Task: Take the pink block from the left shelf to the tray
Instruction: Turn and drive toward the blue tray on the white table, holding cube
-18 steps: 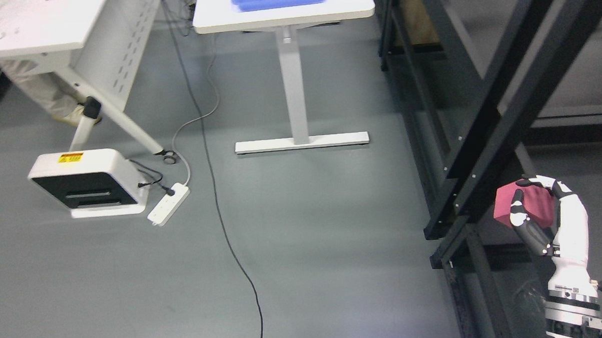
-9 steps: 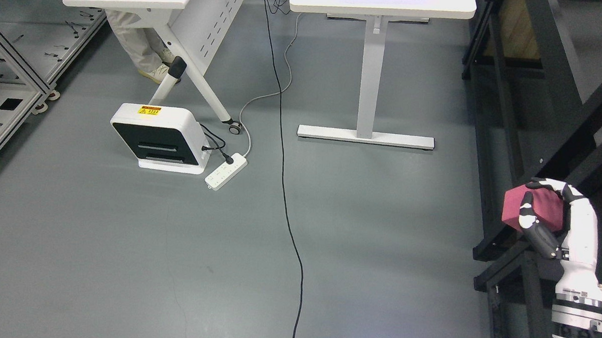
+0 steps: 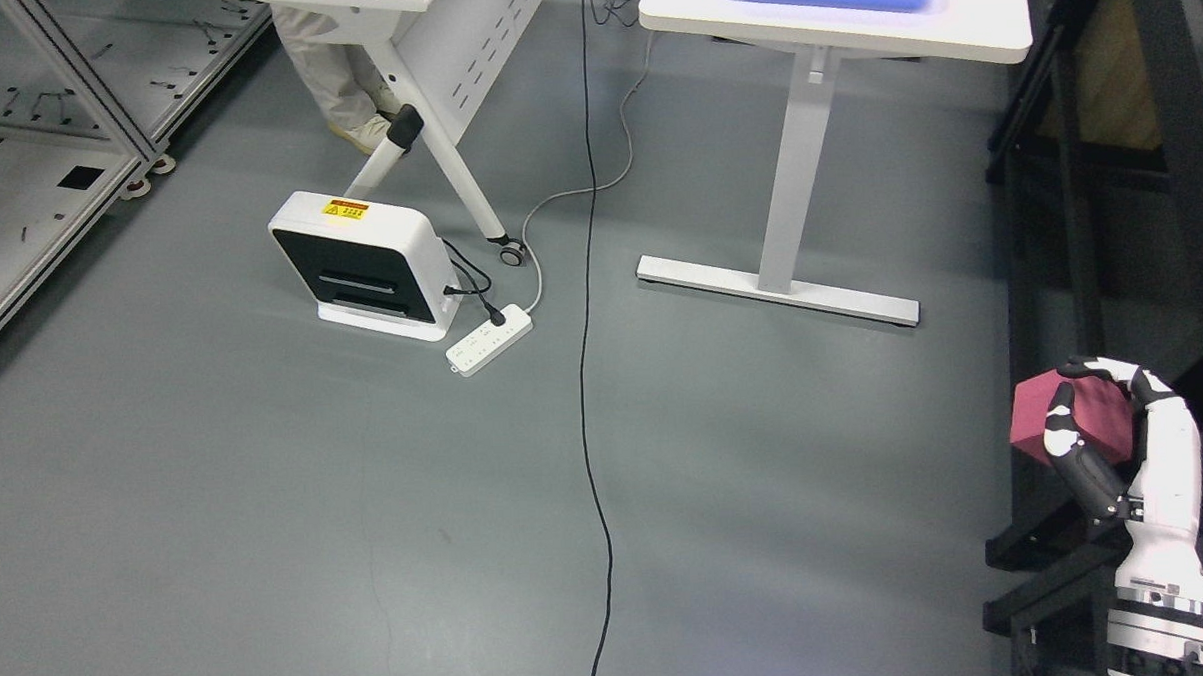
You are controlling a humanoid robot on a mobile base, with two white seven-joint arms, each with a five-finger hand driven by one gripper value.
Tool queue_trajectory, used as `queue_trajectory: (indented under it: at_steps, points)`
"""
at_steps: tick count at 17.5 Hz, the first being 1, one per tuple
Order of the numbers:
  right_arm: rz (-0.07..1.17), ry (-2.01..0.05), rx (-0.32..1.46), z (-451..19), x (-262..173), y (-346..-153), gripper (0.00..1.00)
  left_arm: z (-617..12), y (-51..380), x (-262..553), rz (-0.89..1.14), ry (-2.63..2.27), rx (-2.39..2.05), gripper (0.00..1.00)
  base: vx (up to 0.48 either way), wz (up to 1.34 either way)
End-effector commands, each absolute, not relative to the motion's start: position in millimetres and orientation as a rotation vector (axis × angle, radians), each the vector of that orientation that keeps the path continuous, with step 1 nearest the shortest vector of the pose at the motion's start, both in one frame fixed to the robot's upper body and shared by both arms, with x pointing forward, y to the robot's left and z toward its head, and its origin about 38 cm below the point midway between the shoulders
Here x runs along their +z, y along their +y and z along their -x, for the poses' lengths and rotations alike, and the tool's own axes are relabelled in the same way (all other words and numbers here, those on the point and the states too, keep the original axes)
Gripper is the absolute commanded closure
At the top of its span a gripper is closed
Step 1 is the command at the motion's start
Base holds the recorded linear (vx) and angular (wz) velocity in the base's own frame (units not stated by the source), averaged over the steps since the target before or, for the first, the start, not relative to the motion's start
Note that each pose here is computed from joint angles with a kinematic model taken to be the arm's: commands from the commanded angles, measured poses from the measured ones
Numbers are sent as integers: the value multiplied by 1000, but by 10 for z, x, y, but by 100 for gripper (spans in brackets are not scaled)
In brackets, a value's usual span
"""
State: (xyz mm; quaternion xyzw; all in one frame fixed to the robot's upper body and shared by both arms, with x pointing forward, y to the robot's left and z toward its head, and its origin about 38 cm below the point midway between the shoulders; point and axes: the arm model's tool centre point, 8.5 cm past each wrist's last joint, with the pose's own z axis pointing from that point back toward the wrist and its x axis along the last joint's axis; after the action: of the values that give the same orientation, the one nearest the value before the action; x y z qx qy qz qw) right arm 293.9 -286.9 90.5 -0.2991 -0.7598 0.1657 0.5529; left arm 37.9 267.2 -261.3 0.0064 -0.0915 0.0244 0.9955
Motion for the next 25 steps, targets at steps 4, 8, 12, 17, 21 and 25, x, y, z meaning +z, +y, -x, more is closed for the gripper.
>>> queue_trajectory:
  at_steps: [4,8,12,17,21,25]
  points:
    - [719,-1799,409,-2940,924,-2921,96,-340,2785,-2604,-31,-178,46,0,144,371]
    - [719,-1799,409,-2940,924,-2921,96,-350,2784,-2604,-31,-180,45,0,227,212]
    - [719,-1799,409,-2940,924,-2921,96,-350,2784,-2604,-31,-180,45,0,285,-34]
    - [717,-1802,410,-2941,925,-2914,96,-340,2785,-2604,-31,-178,46,0,338,-125]
    - [717,-1802,410,-2941,925,-2914,96,-350,2785,-2604,-31,-180,46,0,402,-105]
    - [717,-1802,410,-2941,925,-2914,96,-350,2784,-2604,-31,-180,45,0,431,-19]
